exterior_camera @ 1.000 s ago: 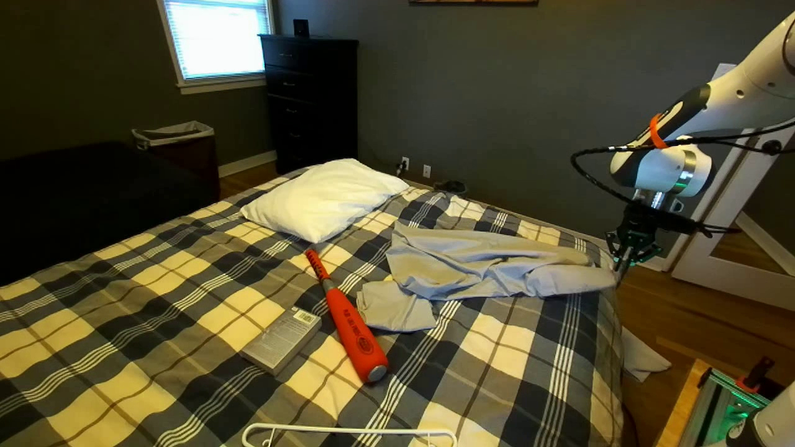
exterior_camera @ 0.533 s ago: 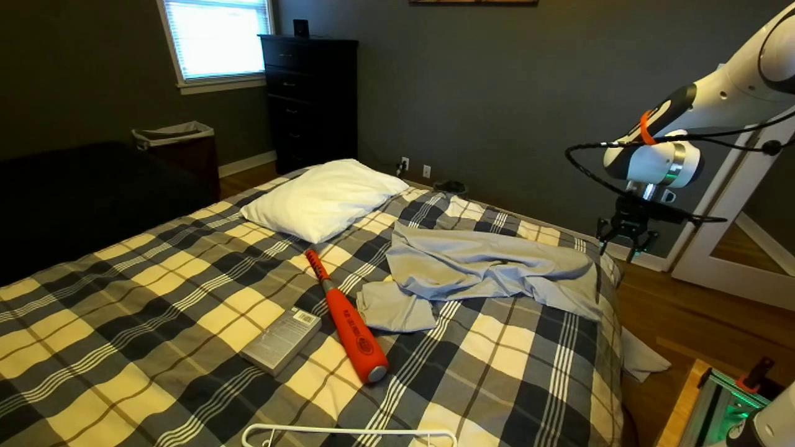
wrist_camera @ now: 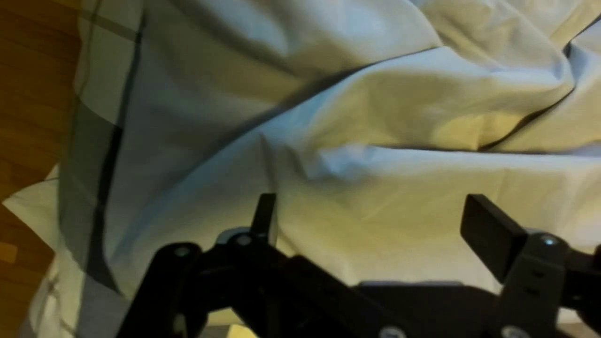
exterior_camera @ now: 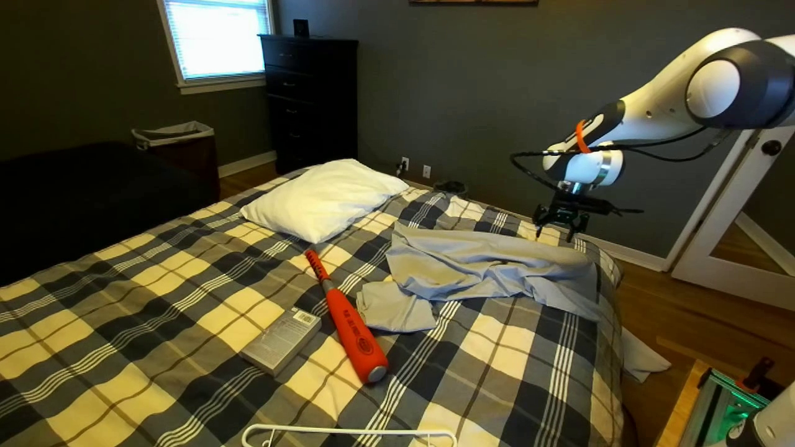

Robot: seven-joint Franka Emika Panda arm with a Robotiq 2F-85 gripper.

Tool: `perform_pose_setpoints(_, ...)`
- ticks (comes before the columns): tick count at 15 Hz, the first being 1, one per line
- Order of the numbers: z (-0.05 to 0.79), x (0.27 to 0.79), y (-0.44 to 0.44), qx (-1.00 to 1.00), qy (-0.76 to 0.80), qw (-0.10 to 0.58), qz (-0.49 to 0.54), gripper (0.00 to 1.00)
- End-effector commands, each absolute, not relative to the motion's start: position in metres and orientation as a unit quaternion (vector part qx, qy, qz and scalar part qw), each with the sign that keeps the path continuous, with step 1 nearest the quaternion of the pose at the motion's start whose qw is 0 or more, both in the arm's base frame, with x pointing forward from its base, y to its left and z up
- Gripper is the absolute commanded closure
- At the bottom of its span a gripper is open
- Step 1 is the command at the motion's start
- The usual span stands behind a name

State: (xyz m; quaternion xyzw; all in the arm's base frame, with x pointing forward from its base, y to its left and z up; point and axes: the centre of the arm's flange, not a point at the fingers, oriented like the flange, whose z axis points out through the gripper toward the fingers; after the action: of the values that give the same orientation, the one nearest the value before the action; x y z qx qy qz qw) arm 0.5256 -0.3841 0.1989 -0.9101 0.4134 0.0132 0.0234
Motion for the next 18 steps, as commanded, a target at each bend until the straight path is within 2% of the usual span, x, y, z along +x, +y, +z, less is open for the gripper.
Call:
perform_pose_setpoints(1, 0.164, 0.582, -0.346, -0.945, 0.323, 0.022, 0.034, 0.01)
perform_pose_setpoints(4, 0.154, 0.601, -0.297, -0.968, 0.244, 0.033, 0.042, 0.0)
perform_pose_setpoints(13, 0.136, 0.634, -0.158, -0.993, 0.034, -0.08, 0.08, 0.0)
perform_pose_setpoints(18, 0.133, 0.633, -0.09, -0.985, -0.086, -0.128, 0.078, 0.0)
